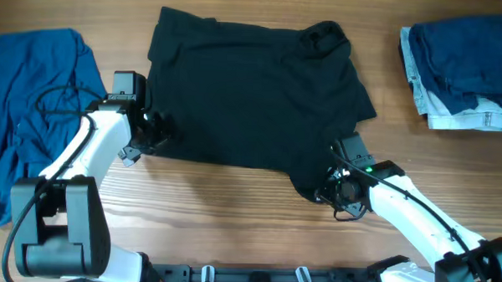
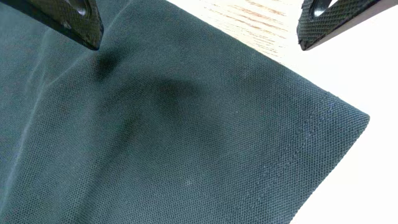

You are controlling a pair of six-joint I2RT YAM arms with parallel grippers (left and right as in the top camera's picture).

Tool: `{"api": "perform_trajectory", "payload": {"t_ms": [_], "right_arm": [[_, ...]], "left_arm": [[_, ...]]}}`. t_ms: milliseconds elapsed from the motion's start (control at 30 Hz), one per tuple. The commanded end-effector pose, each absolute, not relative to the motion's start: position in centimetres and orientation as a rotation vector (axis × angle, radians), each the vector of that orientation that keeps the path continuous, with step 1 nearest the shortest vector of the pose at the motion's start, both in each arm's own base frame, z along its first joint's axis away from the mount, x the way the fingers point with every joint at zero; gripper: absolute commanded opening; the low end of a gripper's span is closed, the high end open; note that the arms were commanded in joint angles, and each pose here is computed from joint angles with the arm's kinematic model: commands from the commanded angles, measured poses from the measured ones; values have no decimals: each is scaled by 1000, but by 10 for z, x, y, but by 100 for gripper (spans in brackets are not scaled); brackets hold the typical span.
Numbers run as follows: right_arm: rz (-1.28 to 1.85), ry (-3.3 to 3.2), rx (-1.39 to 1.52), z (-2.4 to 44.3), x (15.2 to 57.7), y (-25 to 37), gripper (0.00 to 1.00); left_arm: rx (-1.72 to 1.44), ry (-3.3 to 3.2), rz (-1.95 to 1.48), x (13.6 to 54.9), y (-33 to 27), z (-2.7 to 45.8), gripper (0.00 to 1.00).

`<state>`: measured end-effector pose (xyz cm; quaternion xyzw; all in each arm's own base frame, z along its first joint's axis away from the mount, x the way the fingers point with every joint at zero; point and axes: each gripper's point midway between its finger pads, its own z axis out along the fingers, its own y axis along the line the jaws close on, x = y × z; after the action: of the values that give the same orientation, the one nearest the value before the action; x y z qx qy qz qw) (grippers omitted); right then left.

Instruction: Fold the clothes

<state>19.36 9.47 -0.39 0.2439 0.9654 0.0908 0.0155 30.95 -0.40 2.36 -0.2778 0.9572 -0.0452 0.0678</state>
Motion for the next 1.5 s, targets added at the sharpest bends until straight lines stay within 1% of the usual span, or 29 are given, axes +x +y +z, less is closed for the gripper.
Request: {"api": "perform_trajectory", "payload": {"t_ms": [0, 100, 167, 333, 433, 467, 533, 567, 600, 633, 700, 767, 833, 867, 933, 967, 1000, 1100, 1133, 1200, 1267, 1300, 1333, 1400, 1467], "right_arm": [[216, 2933, 740, 22, 205, 86, 4], [118, 2854, 684, 78, 207, 68, 4], [137, 2829, 671, 97, 204, 66, 4], [32, 2940, 704, 90, 175, 55, 4], [102, 3022, 727, 86, 162, 67, 5], [131, 3037, 729, 87, 160, 70, 7], [129, 3039, 731, 87, 160, 70, 29], [130, 3037, 731, 87, 160, 70, 47], [132, 3034, 728, 87, 161, 70, 79], [139, 3029, 715, 87, 163, 71, 87], [163, 2978, 699, 89, 176, 73, 89], [210, 2877, 642, 97, 203, 78, 89], [308, 2748, 487, 119, 239, 91, 89], [362, 2639, 405, 137, 265, 100, 88], [388, 2554, 350, 149, 283, 105, 87], [363, 2511, 354, 154, 291, 102, 84], [353, 2489, 321, 157, 296, 102, 84], [357, 2364, 156, 179, 319, 110, 83], [347, 2329, 161, 185, 325, 109, 81], [341, 2276, 128, 194, 335, 111, 79], [334, 2261, 114, 194, 341, 112, 78], [332, 2267, 114, 192, 341, 112, 77], [326, 2282, 114, 186, 343, 113, 77], [314, 2302, 116, 178, 345, 113, 76], [310, 2310, 116, 175, 347, 114, 76]], "left_arm": [[-869, 2868, -133, 308, -1, 26, 99], [-869, 2868, -133, 308, -1, 26, 99], [-869, 2869, -133, 308, -1, 26, 99], [-882, 2900, -77, 298, 3, 24, 99], [-881, 2959, -3, 282, 8, 23, 100], [-868, 2977, 4, 278, 8, 22, 100], [-878, 3003, 16, 271, 9, 22, 100], [-880, 3011, 20, 269, 9, 22, 100], [-868, 3020, 22, 268, 9, 22, 100], [-843, 3033, 24, 266, 9, 22, 98], [-848, 3047, 34, 262, 9, 23, 97], [-848, 3050, 37, 261, 10, 23, 95], [-843, 3079, 72, 253, 12, 23, 94], [-819, 3085, 77, 253, 13, 23, 94], [-815, 3062, 44, 260, 10, 23, 94], [-815, 3057, -6, 263, 5, 22, 89], [-813, 3052, -27, 264, 3, 20, 86], [-819, 3029, -44, 262, 2, 5, 64], [-821, 3019, -47, 262, 2, 1, 56], [-856, 2995, -52, 262, 2, -5, 29], [-854, 2989, -52, 263, 2, -6, 18], [-854, 2984, -43, 264, 4, -6, 14], [-854, 2978, -33, 264, 5, -6, 4], [-879, 2981, -25, 262, 5, -6, 4], [-969, 3008, -3, 249, 5, -6, 4]]}}
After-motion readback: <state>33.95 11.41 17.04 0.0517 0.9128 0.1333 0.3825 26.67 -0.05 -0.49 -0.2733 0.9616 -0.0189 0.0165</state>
